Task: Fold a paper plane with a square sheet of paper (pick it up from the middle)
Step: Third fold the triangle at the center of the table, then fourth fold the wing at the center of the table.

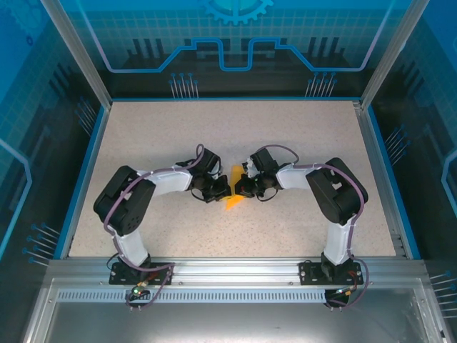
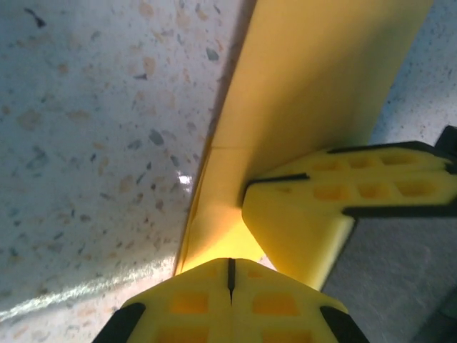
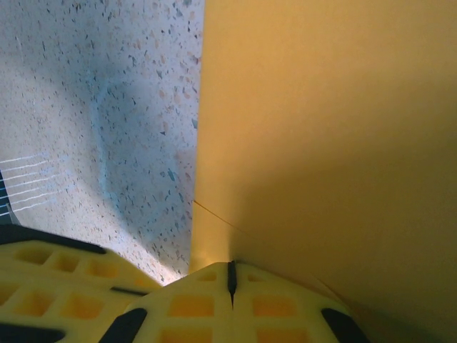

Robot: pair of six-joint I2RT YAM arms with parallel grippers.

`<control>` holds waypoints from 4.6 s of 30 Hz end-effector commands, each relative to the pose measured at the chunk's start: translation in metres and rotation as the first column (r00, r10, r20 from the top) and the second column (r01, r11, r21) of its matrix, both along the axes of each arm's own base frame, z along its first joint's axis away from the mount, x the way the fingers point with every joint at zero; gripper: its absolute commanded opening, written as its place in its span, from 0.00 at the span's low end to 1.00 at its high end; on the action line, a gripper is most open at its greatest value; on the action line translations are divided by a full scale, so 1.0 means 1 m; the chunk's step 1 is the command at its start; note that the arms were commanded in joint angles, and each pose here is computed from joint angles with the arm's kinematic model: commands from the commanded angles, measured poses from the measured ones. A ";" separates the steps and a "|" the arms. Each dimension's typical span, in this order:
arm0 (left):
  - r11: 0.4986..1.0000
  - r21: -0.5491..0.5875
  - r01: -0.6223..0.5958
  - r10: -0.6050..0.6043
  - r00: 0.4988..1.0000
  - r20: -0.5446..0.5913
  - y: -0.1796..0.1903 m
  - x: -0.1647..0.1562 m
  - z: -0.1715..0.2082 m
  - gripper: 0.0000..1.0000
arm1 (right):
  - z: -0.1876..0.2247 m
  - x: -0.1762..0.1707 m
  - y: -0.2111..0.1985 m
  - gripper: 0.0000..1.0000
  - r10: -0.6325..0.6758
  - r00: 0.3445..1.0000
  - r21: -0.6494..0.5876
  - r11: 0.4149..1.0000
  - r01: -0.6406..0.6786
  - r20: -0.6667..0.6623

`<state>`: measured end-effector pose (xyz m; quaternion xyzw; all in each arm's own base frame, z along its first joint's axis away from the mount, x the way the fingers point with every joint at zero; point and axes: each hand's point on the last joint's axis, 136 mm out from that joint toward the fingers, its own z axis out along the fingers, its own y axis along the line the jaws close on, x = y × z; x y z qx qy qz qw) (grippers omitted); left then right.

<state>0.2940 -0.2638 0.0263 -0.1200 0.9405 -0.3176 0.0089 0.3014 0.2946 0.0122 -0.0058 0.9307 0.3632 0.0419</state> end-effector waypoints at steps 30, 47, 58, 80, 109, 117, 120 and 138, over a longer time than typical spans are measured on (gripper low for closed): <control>0.993 0.113 0.031 -0.027 0.999 -0.044 0.016 -0.003 -0.034 0.00 | -0.028 -0.036 -0.013 0.04 -0.057 0.994 -0.105 0.993 0.048 -0.089; 0.992 0.123 0.040 -0.034 0.998 -0.050 0.018 -0.005 -0.037 0.00 | -0.017 -0.009 -0.039 0.05 -0.154 0.986 -0.023 0.988 0.153 -0.062; 0.991 0.124 0.042 -0.036 0.998 -0.054 0.019 -0.006 -0.037 0.00 | -0.001 0.004 -0.057 0.06 -0.209 0.977 0.010 0.978 0.210 -0.033; 0.992 0.114 0.063 -0.056 0.997 -0.060 0.017 -0.008 -0.037 0.00 | -0.005 0.016 -0.102 0.09 -0.297 0.954 -0.004 0.955 0.297 -0.043; 0.997 0.037 0.067 -0.071 0.990 0.119 -0.006 0.035 0.016 0.12 | 0.007 -0.002 -0.066 0.35 -0.228 0.972 0.033 0.972 0.231 -0.061; 0.994 0.082 0.067 -0.074 0.994 0.084 -0.001 0.035 0.001 0.09 | 0.013 0.001 -0.059 0.35 -0.222 0.973 0.067 0.972 0.226 -0.059; 0.994 0.088 0.069 -0.076 0.994 0.074 0.000 0.033 -0.003 0.08 | 0.018 0.003 -0.055 0.35 -0.213 0.976 0.088 0.972 0.217 -0.051; 0.993 0.099 0.060 -0.072 0.990 0.122 0.004 0.037 0.016 0.12 | 0.020 0.001 -0.033 0.28 -0.079 0.997 0.055 0.995 0.079 -0.001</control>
